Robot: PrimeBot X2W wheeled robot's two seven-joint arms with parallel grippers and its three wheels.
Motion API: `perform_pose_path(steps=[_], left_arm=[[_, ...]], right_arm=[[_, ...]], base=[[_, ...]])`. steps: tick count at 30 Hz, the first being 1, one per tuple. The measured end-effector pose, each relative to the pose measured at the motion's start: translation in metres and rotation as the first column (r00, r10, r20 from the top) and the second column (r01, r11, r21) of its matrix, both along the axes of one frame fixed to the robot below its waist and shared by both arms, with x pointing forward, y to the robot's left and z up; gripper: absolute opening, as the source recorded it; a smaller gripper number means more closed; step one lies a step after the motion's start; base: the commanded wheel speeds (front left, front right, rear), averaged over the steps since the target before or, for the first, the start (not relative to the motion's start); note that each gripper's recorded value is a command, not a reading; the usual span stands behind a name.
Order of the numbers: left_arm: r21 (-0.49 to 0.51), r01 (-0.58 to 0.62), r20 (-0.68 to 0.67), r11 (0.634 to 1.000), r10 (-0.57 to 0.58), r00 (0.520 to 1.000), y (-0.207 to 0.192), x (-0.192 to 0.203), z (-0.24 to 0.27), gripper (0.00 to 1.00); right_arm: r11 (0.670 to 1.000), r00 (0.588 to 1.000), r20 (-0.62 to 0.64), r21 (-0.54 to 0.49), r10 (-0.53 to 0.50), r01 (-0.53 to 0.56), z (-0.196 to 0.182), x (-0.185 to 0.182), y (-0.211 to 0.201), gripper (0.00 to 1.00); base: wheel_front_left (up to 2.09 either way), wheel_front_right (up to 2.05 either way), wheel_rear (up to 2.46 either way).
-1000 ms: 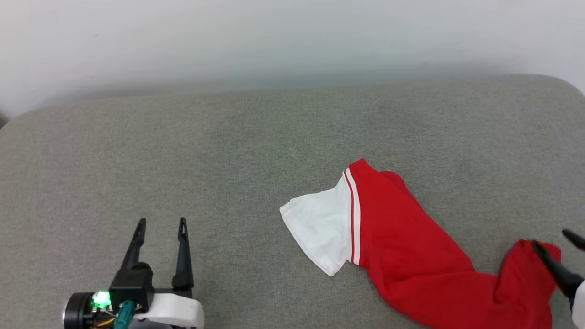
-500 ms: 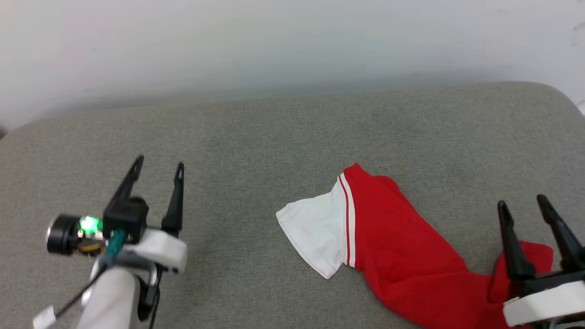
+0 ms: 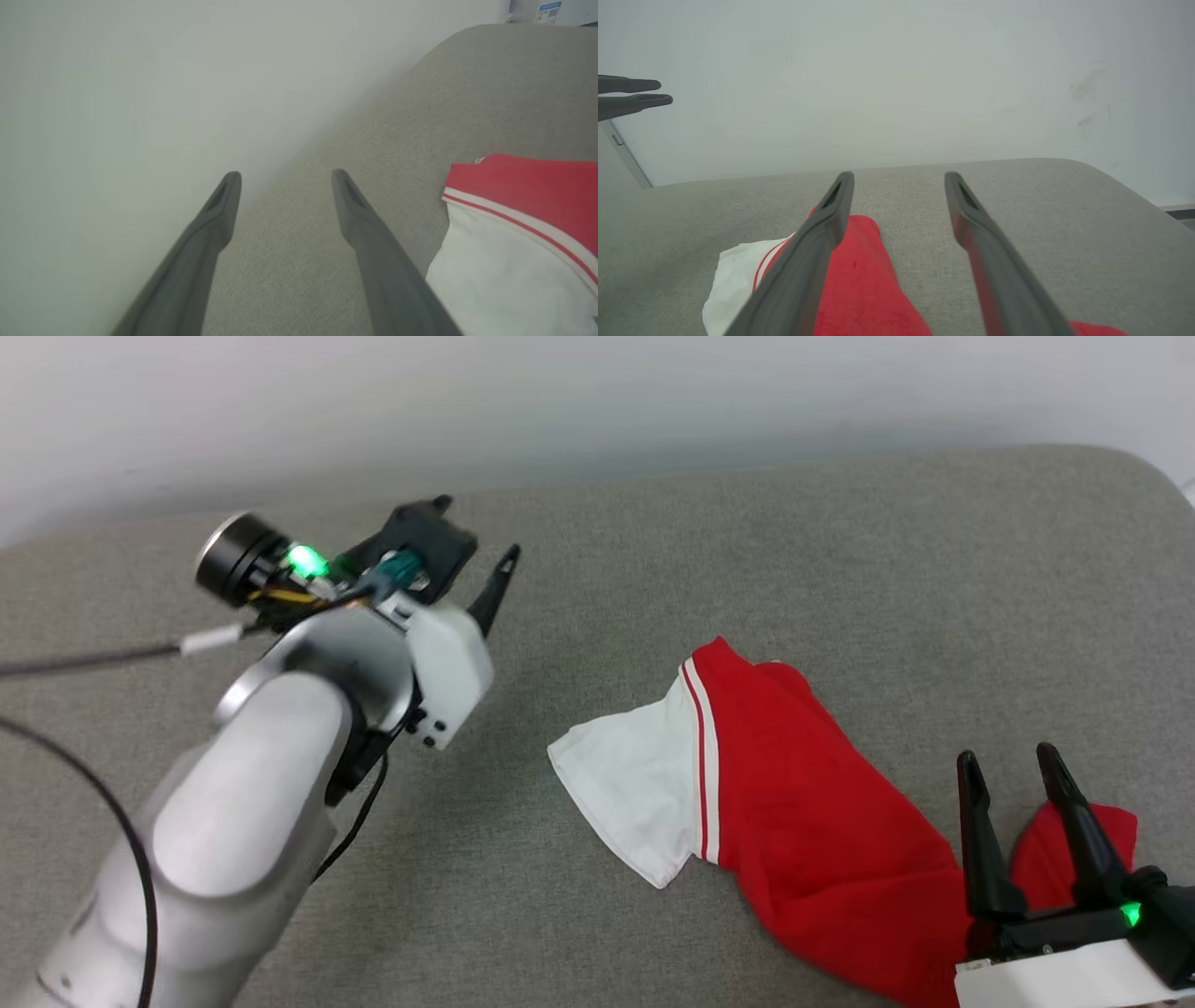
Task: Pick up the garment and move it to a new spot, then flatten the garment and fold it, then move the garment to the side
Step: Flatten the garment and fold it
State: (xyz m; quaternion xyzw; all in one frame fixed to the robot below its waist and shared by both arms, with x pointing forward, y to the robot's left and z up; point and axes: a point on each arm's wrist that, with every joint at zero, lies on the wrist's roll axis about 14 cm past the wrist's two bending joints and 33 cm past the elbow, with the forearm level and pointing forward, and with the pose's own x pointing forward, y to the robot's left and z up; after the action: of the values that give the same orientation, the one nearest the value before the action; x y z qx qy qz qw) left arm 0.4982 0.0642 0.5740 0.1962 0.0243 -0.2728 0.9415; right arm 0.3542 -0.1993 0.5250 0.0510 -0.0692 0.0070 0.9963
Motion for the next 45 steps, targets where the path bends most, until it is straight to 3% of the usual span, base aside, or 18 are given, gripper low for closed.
perform_pose_path(steps=[5, 13, 19, 24, 29, 34, 36, 41, 45], left_arm=[[0.130, 0.142, -0.234, 0.981, -0.109, 0.966, -0.032, -0.004, -0.029, 1.00], [0.320, 0.341, -0.579, 0.884, -0.103, 0.809, -0.043, -0.025, -0.093, 1.00], [0.389, 0.463, -0.705, 0.796, -0.066, 0.706, -0.045, -0.034, -0.133, 1.00], [0.398, 0.530, -0.769, 0.749, -0.043, 0.638, -0.046, -0.037, -0.161, 1.00], [0.407, 0.583, -0.807, 0.703, -0.022, 0.591, -0.049, -0.042, -0.185, 1.00], [0.429, 0.619, -0.815, 0.658, -0.014, 0.580, -0.050, -0.047, -0.196, 0.99], [0.432, 0.625, -0.817, 0.650, -0.012, 0.577, -0.049, -0.048, -0.197, 0.00], [0.414, 0.633, -0.820, 0.655, -0.035, 0.572, -0.049, -0.057, -0.195, 0.00], [0.390, 0.603, -0.804, 0.696, -0.061, 0.591, -0.046, -0.056, -0.182, 0.00]], right_arm=[[1.000, 1.000, -0.020, 0.012, 0.006, -0.006, -0.008, 0.011, 0.005, 1.00], [1.000, 1.000, -0.027, 0.001, 0.007, -0.007, -0.013, 0.026, 0.006, 1.00], [1.000, 0.999, -0.049, -0.006, -0.002, 0.002, -0.022, 0.037, 0.003, 1.00], [1.000, 0.998, -0.063, 0.003, -0.008, 0.008, -0.029, 0.048, 0.000, 1.00], [1.000, 0.997, -0.078, 0.004, -0.018, 0.018, -0.035, 0.055, -0.003, 1.00], [0.999, 0.994, -0.099, -0.005, -0.038, 0.038, -0.042, 0.056, -0.010, 1.00], [0.999, 0.994, -0.097, -0.004, -0.042, 0.042, -0.042, 0.057, -0.012, 1.00], [0.999, 0.996, -0.085, -0.002, -0.041, 0.041, -0.038, 0.057, -0.012, 1.00], [0.999, 0.997, -0.070, 0.000, -0.036, 0.036, -0.032, 0.053, -0.010, 1.00]], base=[[0.00, 0.00, 0.00], [0.00, 0.00, 0.00], [0.00, 0.00, 0.00], [0.00, 0.00, 0.00], [0.00, 0.00, 0.00], [0.00, 0.00, 0.00], [0.00, 0.00, 0.00], [0.00, 0.00, 0.00], [0.00, 0.00, 0.00]])
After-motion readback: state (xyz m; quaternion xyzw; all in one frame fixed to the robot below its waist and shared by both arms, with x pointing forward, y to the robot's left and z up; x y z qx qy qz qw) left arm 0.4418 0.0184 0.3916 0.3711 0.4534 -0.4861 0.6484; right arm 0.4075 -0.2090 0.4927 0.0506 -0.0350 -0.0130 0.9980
